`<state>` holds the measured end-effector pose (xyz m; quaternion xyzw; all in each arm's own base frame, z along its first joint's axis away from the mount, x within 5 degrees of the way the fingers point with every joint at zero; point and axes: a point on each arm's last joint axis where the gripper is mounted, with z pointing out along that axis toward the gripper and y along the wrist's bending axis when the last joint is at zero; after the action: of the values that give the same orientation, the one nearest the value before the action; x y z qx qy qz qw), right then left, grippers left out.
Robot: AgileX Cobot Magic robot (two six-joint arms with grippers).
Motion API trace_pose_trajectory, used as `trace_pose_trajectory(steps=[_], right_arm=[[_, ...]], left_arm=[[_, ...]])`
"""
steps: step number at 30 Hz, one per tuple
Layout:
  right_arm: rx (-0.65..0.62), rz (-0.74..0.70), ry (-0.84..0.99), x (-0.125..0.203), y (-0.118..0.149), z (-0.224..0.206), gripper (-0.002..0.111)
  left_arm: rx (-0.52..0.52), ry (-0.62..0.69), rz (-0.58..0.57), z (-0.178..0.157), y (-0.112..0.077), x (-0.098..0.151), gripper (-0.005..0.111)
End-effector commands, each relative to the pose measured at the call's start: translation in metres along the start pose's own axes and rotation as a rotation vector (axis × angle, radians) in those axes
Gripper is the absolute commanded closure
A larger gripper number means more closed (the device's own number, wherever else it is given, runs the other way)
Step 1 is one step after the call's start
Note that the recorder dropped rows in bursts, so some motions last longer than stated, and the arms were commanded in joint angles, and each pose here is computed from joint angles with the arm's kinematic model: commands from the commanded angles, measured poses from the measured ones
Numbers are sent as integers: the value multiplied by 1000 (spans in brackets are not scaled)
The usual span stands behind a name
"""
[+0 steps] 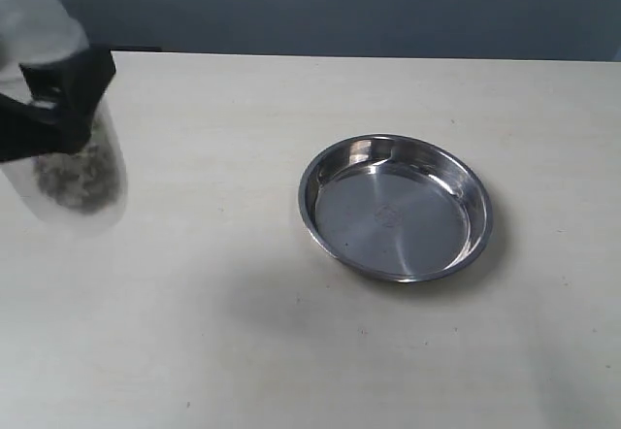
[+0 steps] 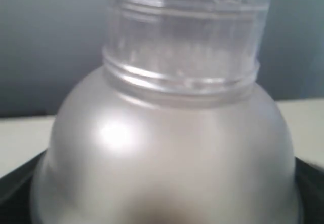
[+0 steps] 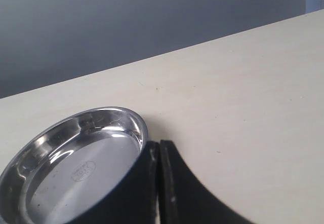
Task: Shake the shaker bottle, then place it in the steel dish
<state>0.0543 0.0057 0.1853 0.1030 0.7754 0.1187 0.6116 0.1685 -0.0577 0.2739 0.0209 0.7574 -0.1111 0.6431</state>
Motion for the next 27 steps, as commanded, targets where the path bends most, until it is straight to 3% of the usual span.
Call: trace_pose_trajectory(steps=[1, 2, 4, 5, 7, 8, 9, 11, 12, 13, 15, 16, 17, 18, 21, 22, 25, 27], right_arm=[[-3, -8, -12, -1, 0, 0, 109], [-3, -8, -12, -1, 0, 0, 109], [-3, 0, -12, -1, 0, 0, 109], [-3, -3, -12, -1, 0, 0, 109], [-5, -1, -12, -1, 0, 0, 109], [-6, 0, -12, -1, 0, 0, 109], [-6, 0, -12, -1, 0, 0, 109], [-9, 15, -12, -1, 1, 0, 109], [-11, 23, -11, -1, 1, 0, 109], [-10, 12, -11, -1, 1, 0, 109], [-11, 15, -11, -1, 1, 0, 109], [-11, 17, -11, -1, 1, 0, 109], [-11, 17, -11, -1, 1, 0, 109], [-11, 17, -11, -1, 1, 0, 109], [-5, 2, -12, -1, 0, 0, 109], [-8, 6, -11, -1, 1, 0, 109], [-7, 9, -12, -1, 0, 0, 109], [-7, 9, -12, -1, 0, 0, 109]], left_arm=[[229, -1, 272, -6, -27, -17, 107], [154, -83, 210, -6, -19, -24, 107], [-65, -215, -77, -7, 6, -33, 107], [-24, -186, -85, -6, 2, -33, 107], [218, -34, 175, -7, -26, -25, 107], [277, -16, 296, -9, -32, -20, 107], [251, -46, 262, -6, -28, -17, 107], [13, -105, -66, 2, 3, -12, 107], [-43, -56, -211, 3, 9, -6, 107], [30, 32, -160, 3, 1, 0, 107], [238, 151, 155, -2, -24, 10, 107], [309, 138, 223, -8, -32, 14, 107], [305, 63, 208, -9, -31, 11, 107], [235, -17, 148, -8, -21, 6, 107], [-151, -127, -291, -1, 24, 0, 107], [-138, -118, -275, 0, 23, -1, 107], [211, 16, 77, -2, -17, 0, 107], [329, 24, 251, -6, -30, 2, 107]])
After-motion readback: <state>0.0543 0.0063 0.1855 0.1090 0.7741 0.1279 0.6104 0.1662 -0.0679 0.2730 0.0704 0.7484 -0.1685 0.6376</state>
